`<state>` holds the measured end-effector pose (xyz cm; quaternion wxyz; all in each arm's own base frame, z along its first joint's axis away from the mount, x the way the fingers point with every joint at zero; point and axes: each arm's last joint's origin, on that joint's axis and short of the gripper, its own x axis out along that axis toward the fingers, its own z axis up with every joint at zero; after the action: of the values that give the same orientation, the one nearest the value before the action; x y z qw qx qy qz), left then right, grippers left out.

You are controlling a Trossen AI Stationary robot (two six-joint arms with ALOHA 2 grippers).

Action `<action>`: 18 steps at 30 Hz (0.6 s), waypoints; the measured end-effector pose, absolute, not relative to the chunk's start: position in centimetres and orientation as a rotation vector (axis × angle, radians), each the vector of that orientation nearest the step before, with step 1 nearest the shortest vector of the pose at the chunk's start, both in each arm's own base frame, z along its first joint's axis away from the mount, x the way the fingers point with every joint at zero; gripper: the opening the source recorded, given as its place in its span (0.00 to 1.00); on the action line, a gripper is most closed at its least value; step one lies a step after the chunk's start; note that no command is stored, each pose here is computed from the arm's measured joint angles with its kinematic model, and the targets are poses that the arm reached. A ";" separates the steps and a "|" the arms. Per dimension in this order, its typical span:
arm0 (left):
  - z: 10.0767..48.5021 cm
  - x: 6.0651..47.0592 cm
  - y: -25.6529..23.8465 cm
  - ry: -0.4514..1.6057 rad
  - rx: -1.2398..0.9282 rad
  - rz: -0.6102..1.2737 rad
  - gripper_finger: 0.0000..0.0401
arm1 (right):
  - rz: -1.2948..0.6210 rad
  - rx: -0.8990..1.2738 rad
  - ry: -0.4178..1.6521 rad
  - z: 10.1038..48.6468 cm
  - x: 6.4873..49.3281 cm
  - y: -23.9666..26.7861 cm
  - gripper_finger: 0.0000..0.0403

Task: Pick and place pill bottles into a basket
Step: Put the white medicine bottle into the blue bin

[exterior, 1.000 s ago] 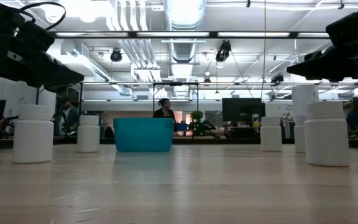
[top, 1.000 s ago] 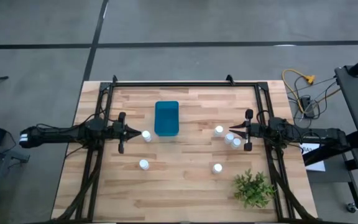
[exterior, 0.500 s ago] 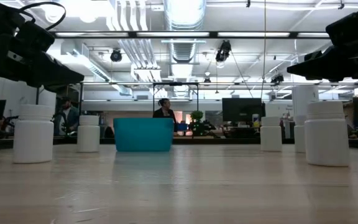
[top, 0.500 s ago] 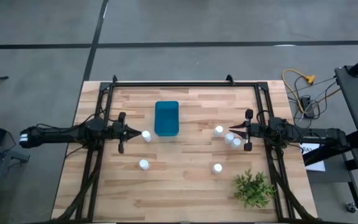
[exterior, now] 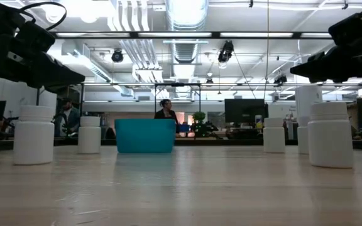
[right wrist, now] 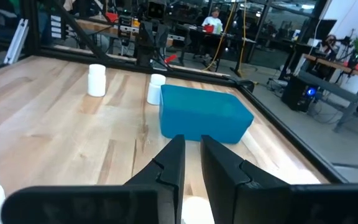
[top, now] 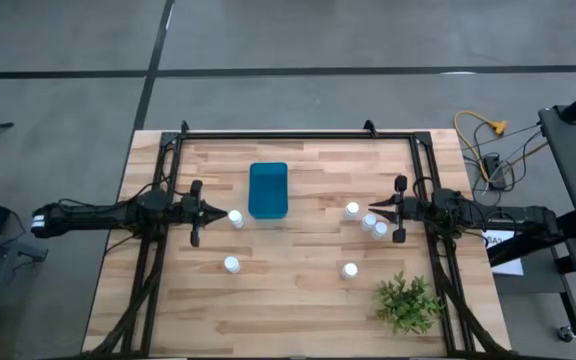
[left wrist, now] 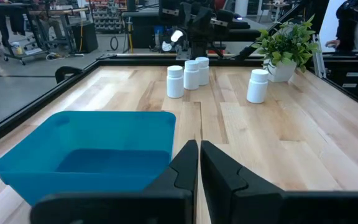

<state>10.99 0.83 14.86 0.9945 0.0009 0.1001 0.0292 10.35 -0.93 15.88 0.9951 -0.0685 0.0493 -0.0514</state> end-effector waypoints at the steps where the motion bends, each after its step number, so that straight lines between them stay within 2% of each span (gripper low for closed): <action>1: 14.9 11.0 0.8 0.201 0.020 0.057 0.00 | -0.103 -0.128 0.098 15.9 10.3 -0.9 0.11; 18: 14.9 11.0 0.8 0.203 0.078 0.052 0.00 | -0.108 -0.015 0.091 15.9 10.3 -0.9 0.11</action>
<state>10.99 0.84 14.86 0.9938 0.0390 0.1012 0.0260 10.35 -0.92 15.89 0.9975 -0.0076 0.0453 -0.0539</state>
